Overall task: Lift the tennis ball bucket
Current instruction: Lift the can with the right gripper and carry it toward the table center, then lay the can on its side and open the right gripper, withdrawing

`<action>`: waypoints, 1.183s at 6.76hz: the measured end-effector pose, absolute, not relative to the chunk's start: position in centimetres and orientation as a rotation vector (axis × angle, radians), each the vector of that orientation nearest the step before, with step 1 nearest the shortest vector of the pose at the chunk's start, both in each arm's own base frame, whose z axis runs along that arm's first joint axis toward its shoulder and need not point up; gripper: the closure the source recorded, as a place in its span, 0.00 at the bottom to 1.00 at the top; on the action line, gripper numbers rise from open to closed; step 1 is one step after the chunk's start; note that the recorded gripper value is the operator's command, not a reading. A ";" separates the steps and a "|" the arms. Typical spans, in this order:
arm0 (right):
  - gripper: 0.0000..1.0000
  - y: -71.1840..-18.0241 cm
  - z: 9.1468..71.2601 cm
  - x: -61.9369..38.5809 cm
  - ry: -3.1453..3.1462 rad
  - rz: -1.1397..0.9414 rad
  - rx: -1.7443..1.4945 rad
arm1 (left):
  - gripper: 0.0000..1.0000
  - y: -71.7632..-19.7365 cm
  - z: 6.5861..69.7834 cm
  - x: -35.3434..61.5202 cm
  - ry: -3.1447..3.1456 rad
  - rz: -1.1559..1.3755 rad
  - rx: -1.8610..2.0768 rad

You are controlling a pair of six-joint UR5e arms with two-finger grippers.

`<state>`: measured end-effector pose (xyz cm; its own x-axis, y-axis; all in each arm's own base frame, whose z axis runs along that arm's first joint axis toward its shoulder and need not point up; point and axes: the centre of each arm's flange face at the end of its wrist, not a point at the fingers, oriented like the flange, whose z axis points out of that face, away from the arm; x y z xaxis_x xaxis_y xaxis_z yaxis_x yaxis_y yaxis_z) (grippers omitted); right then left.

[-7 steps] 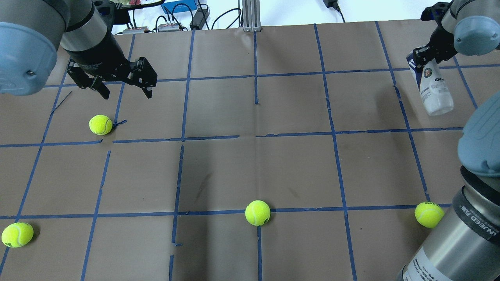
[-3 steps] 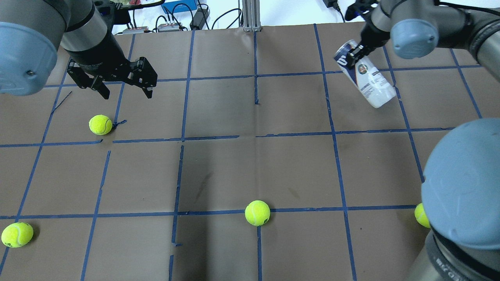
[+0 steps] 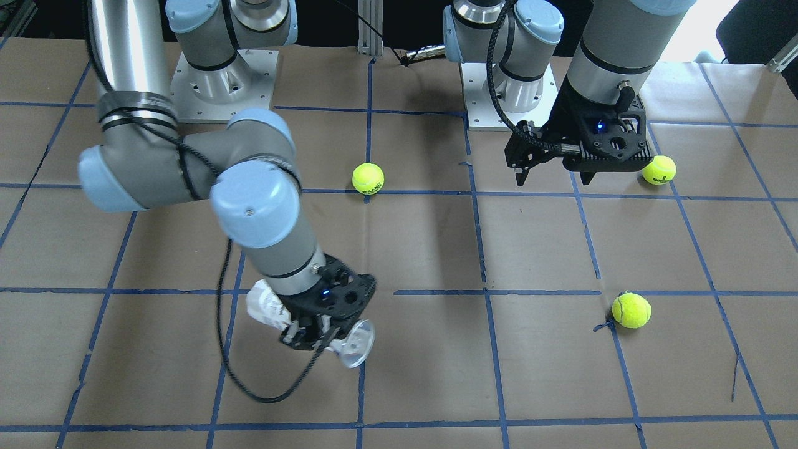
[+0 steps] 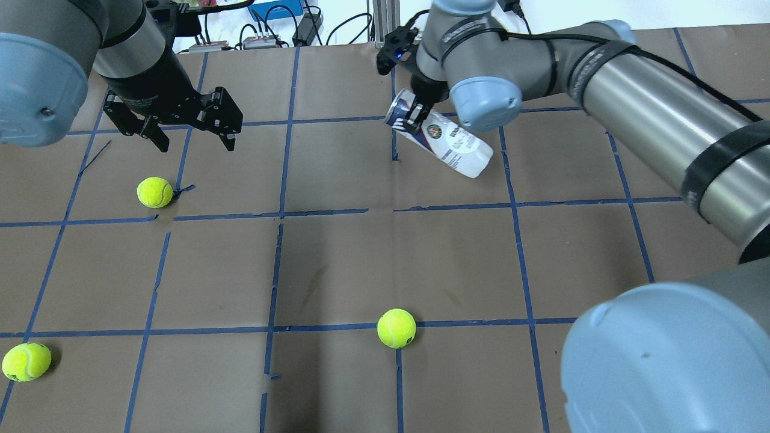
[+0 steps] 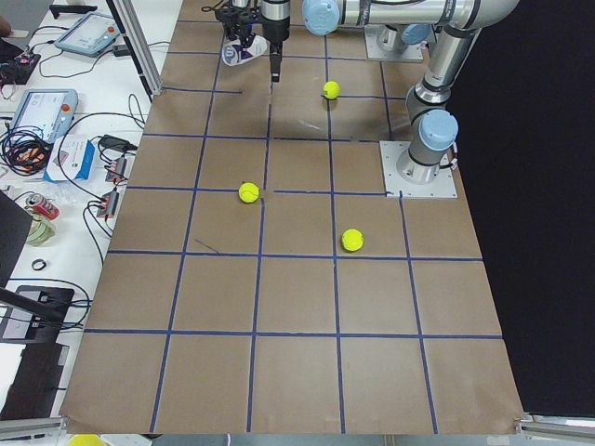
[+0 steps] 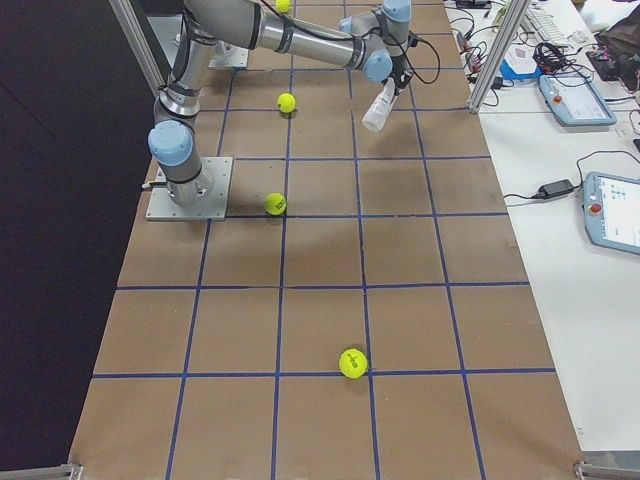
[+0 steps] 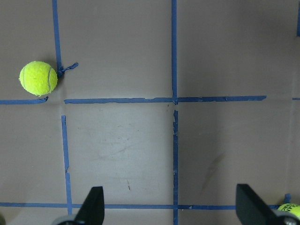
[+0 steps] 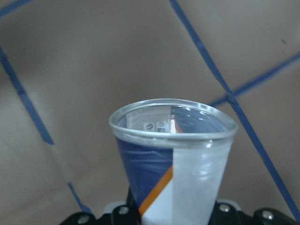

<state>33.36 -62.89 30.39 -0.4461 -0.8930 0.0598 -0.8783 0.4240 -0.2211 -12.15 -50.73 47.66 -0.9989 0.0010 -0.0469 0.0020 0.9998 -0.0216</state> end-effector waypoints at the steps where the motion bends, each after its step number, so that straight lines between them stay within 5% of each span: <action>1: 0.54 -60.7 29.9 38.3 2.507 -0.386 -1.737 | 0.00 -50.7 47.6 -12.2 3.095 -0.032 0.003; 4: 0.55 -55.3 26.3 44.7 2.286 -0.391 -2.098 | 0.00 -50.7 47.6 -12.2 3.095 -0.032 0.003; 5: 0.42 -54.7 25.2 44.7 2.230 -0.400 -2.211 | 0.00 -50.8 47.6 -12.2 3.095 -0.033 0.003; 6: 0.00 -54.3 24.6 44.5 2.210 -0.400 -2.260 | 0.00 -50.8 47.6 -12.2 3.095 -0.034 0.003; 8: 0.00 -54.1 24.1 44.4 2.212 -0.393 -2.280 | 0.00 -50.9 47.6 -12.2 3.096 -0.034 0.003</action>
<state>44.41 -54.14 24.12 0.0157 -0.9763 0.2159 -0.9909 -0.0441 -0.1273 -12.18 -50.91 47.62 -0.9989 0.0013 -0.0459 0.0023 0.9998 -0.0219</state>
